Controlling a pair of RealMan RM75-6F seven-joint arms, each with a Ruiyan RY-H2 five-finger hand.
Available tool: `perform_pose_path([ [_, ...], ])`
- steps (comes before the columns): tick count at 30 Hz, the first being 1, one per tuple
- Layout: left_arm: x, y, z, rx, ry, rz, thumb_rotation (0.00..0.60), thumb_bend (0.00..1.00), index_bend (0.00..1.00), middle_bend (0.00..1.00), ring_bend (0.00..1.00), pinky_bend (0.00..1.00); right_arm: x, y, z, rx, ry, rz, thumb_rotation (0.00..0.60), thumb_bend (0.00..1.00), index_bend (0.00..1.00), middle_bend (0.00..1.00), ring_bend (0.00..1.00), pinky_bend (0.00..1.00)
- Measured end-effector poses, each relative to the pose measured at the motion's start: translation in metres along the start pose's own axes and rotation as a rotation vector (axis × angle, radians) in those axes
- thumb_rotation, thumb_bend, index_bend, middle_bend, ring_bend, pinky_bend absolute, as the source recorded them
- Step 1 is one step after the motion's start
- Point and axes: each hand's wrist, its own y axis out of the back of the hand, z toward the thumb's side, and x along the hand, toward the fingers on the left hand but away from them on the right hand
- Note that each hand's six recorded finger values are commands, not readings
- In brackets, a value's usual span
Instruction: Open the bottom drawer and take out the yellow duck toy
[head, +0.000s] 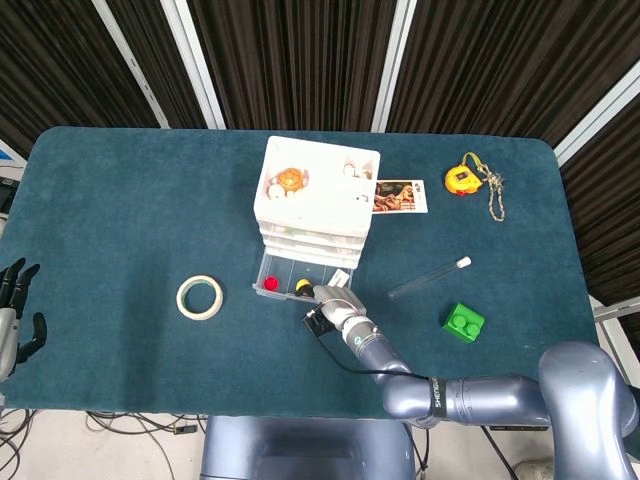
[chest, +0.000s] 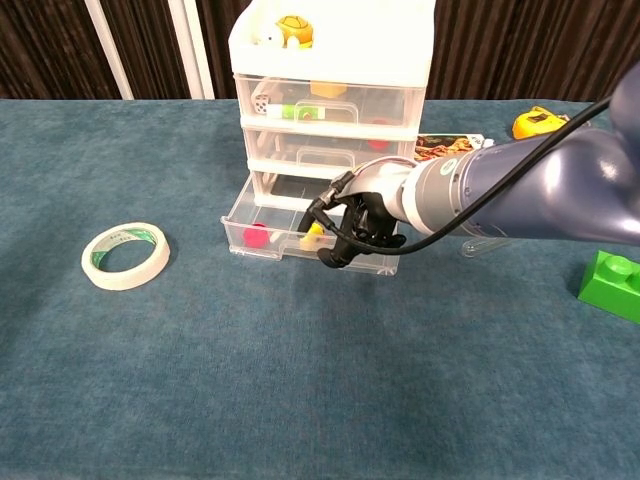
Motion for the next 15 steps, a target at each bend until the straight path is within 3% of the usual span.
perform_pose_path([
  [5, 0.000, 0.000, 0.000, -0.002, 0.000, -0.002, 0.600, 0.61, 0.06, 0.00, 0.00, 0.00, 0.004, 0.011, 0.005, -0.037, 0.023, -0.023, 0.600, 0.55, 0.20, 0.94, 0.92, 0.97],
  [11, 0.000, -0.001, 0.001, 0.000, 0.000, -0.001, 0.600, 0.61, 0.06, 0.00, 0.00, 0.00, 0.015, 0.042, 0.009, -0.037, 0.061, -0.067, 0.600, 0.31, 0.21, 0.98, 0.96, 0.97],
  [15, 0.000, -0.001, 0.001, 0.001, 0.002, -0.002, 0.600, 0.61, 0.06, 0.00, 0.00, 0.00, 0.017, 0.059, 0.014, 0.039, 0.096, -0.122, 0.600, 0.25, 0.26, 1.00, 0.99, 1.00],
])
